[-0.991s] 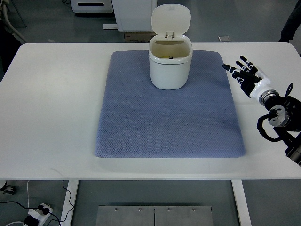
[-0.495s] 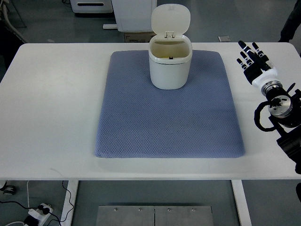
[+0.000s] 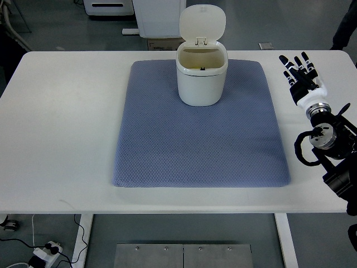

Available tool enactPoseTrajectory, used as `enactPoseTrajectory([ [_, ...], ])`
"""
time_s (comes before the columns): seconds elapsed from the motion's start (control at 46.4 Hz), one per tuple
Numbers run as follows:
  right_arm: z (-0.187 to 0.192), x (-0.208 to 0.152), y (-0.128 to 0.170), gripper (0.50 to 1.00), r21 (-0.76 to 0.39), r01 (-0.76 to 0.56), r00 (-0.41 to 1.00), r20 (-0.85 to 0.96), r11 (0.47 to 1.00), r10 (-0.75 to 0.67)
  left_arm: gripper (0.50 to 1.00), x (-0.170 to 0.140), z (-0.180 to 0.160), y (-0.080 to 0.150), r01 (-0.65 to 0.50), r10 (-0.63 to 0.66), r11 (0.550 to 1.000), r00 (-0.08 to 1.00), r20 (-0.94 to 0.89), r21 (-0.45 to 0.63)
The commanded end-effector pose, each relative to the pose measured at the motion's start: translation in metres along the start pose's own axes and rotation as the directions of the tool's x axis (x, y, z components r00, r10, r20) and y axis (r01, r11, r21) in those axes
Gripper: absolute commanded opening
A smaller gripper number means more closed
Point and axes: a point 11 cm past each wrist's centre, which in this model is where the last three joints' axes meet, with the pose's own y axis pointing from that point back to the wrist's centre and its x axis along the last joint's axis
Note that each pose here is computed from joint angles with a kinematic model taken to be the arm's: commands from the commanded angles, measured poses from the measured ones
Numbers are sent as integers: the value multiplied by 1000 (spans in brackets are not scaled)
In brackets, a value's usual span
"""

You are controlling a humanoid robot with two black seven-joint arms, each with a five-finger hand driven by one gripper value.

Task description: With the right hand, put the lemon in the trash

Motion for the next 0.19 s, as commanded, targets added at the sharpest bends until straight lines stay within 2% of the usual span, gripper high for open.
enactPoseTrajectory([
  [0.0, 2, 2, 1, 1000, -1, -3, 1000, 1, 1000, 3, 1000, 0, 0, 0, 0, 0, 1000, 1000, 0, 0],
  [0.172, 11, -3, 4, 1000, -13, 9, 1000, 15, 1000, -9, 1000, 0, 0, 0, 0, 0, 1000, 1000, 0, 0],
])
